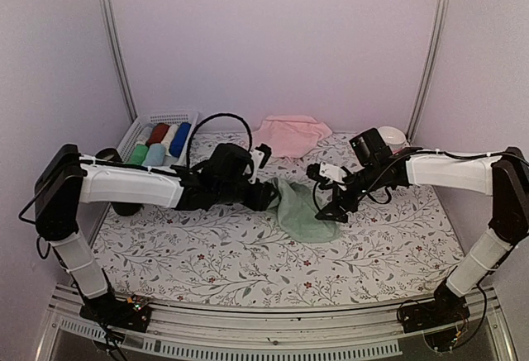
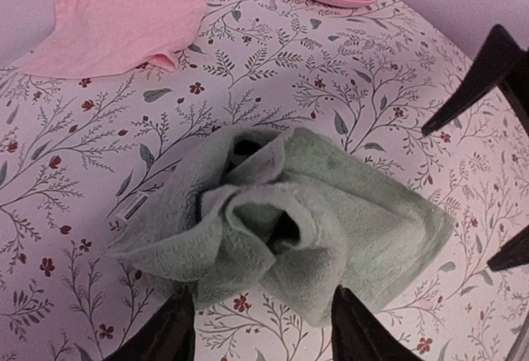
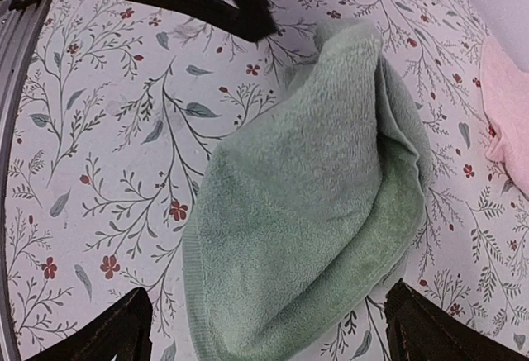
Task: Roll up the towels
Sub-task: Place the towel at the center of the board, then pick up the towel from the center of the board.
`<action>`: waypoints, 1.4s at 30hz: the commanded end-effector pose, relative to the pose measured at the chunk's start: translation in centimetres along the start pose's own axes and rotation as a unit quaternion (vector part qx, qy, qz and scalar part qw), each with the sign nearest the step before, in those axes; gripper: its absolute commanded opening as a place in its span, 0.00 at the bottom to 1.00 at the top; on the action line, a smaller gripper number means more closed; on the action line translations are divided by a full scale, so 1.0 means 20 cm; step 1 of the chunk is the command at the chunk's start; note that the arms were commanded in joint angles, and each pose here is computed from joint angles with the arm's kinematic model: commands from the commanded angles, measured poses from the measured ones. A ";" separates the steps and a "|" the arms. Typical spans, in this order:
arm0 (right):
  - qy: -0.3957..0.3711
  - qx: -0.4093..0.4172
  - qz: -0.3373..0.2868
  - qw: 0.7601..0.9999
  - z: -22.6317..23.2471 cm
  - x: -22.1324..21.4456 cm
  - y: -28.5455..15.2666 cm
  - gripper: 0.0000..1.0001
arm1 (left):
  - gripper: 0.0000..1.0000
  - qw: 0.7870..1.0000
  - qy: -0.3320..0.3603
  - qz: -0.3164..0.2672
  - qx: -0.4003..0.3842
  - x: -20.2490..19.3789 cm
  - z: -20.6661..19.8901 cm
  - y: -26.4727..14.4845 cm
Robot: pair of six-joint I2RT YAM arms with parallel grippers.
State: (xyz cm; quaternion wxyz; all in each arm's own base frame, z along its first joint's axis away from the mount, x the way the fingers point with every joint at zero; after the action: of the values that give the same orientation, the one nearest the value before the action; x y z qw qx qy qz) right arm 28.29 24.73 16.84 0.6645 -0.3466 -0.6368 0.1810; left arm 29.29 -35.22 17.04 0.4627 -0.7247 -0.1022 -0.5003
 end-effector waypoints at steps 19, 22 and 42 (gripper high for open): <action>0.304 0.016 0.117 0.945 -0.18 -0.36 0.03 0.75 | 0.92 0.994 -0.009 -0.066 0.085 -0.04 0.14 -0.30; 0.313 0.024 0.130 0.940 -0.16 -0.40 0.05 0.73 | 0.94 0.993 -0.009 -0.066 0.094 -0.06 0.15 -0.30; 0.341 0.121 0.176 0.915 -0.03 -0.49 0.11 0.59 | 0.95 0.991 0.003 -0.056 0.121 -0.09 0.18 -0.26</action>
State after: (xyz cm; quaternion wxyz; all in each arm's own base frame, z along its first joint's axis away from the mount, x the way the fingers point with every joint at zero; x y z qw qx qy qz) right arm 28.76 18.89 8.71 0.8258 -0.4323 -0.2887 0.2184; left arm 27.34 -28.37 18.33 0.5199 -0.6607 -0.1994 -0.5034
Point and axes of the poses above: each gripper's point midway between its finger pads, its own y axis out along the fingers, its own z axis along the line the jaws close on, x = y × z, the point moved 6 cm from there along -y, back along the fingers, and after that the axes turned 4 degrees about y, right-handed, at the moved point
